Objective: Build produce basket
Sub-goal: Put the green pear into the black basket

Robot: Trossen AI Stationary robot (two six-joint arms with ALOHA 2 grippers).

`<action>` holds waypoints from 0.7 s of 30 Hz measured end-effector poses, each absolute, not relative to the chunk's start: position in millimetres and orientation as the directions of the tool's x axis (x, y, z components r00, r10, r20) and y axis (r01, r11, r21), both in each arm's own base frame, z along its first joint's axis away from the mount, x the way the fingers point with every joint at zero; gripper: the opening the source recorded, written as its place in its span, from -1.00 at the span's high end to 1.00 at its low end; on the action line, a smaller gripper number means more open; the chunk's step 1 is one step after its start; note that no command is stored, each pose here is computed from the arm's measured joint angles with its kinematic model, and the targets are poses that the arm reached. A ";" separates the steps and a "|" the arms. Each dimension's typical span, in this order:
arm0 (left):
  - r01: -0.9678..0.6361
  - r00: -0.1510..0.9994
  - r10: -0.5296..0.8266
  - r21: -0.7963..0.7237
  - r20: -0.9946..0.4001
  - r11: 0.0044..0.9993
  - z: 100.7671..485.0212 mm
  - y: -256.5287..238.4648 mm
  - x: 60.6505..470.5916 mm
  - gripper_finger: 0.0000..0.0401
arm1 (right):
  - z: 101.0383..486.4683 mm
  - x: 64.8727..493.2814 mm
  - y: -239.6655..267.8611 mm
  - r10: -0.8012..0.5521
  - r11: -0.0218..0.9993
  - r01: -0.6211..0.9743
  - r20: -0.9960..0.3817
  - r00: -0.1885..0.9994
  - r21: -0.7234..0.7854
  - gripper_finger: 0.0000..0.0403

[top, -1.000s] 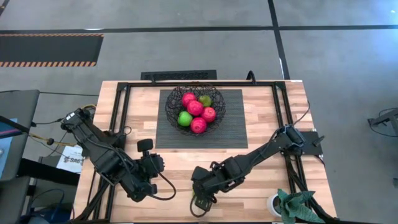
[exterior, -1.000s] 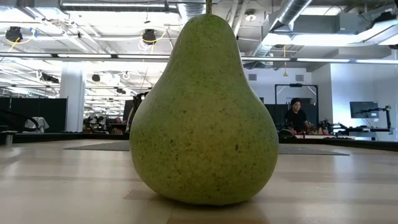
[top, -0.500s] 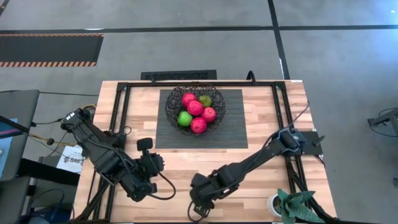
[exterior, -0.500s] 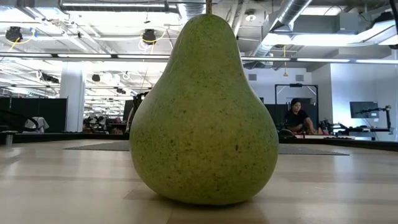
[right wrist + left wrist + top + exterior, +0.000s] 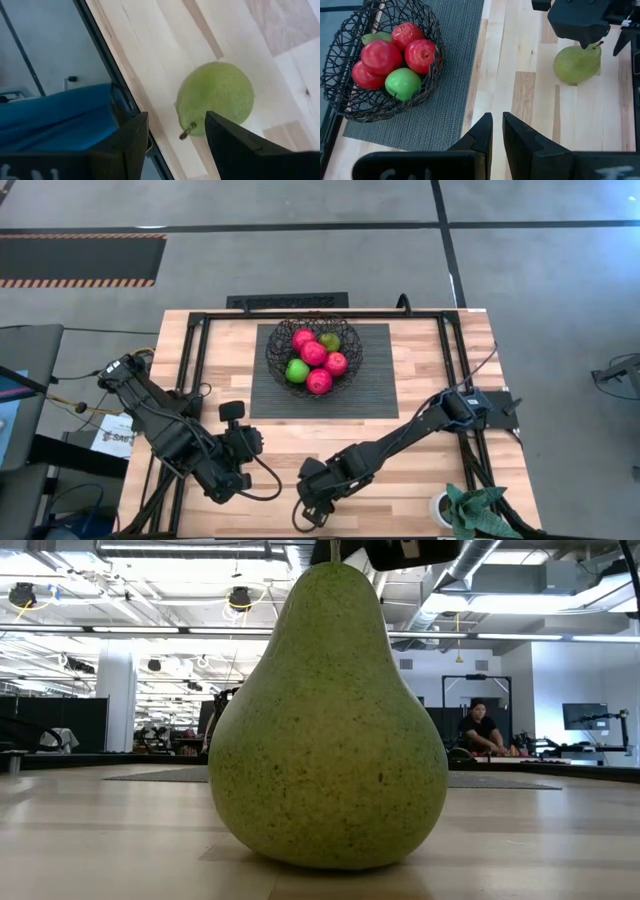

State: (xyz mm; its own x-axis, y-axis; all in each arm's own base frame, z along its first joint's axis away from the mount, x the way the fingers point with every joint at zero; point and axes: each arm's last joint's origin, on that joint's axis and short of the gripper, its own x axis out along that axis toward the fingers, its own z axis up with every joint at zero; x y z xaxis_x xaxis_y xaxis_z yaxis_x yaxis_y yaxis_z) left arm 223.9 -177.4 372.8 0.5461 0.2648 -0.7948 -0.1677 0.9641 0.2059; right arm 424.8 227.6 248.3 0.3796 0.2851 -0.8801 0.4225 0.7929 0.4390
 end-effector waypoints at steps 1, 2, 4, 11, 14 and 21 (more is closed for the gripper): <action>-0.168 0.545 0.266 0.207 -0.795 0.964 372.8 -177.3 223.9 0.85 | 248.5 425.3 227.6 0.287 0.792 0.421 -0.878 0.384 0.443 -0.06; -0.168 0.545 0.266 0.207 -0.795 0.964 372.8 -177.3 223.9 0.85 | 248.6 425.5 227.7 0.287 0.792 0.419 -0.877 0.386 0.444 -0.06; -0.168 0.545 0.265 0.207 -0.795 0.964 372.8 -177.4 223.9 0.85 | 248.5 425.1 227.7 0.286 0.793 0.420 -0.878 0.383 0.442 -0.06; -0.167 0.545 0.265 0.206 -0.795 0.964 372.8 -177.4 223.9 0.85 | 247.7 422.3 230.0 0.286 0.798 0.420 -0.886 0.366 0.432 -0.06; -0.167 0.545 0.264 0.206 -0.796 0.964 372.8 -177.4 223.8 0.85 | 247.5 420.6 231.9 0.288 0.798 0.422 -0.888 0.358 0.429 -0.06; -0.166 0.544 0.263 0.205 -0.797 0.965 372.7 -177.4 223.8 0.85 | 247.1 418.4 233.5 0.285 0.799 0.429 -0.894 0.347 0.421 -0.06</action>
State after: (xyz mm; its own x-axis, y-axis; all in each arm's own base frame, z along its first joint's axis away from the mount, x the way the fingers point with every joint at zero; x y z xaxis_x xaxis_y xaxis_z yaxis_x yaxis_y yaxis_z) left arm 223.8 -177.4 372.7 0.5438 0.2625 -0.7971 -0.1659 0.9647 0.2046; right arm 418.4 233.5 247.1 0.3470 0.2848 -0.8936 0.4293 0.7989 0.4213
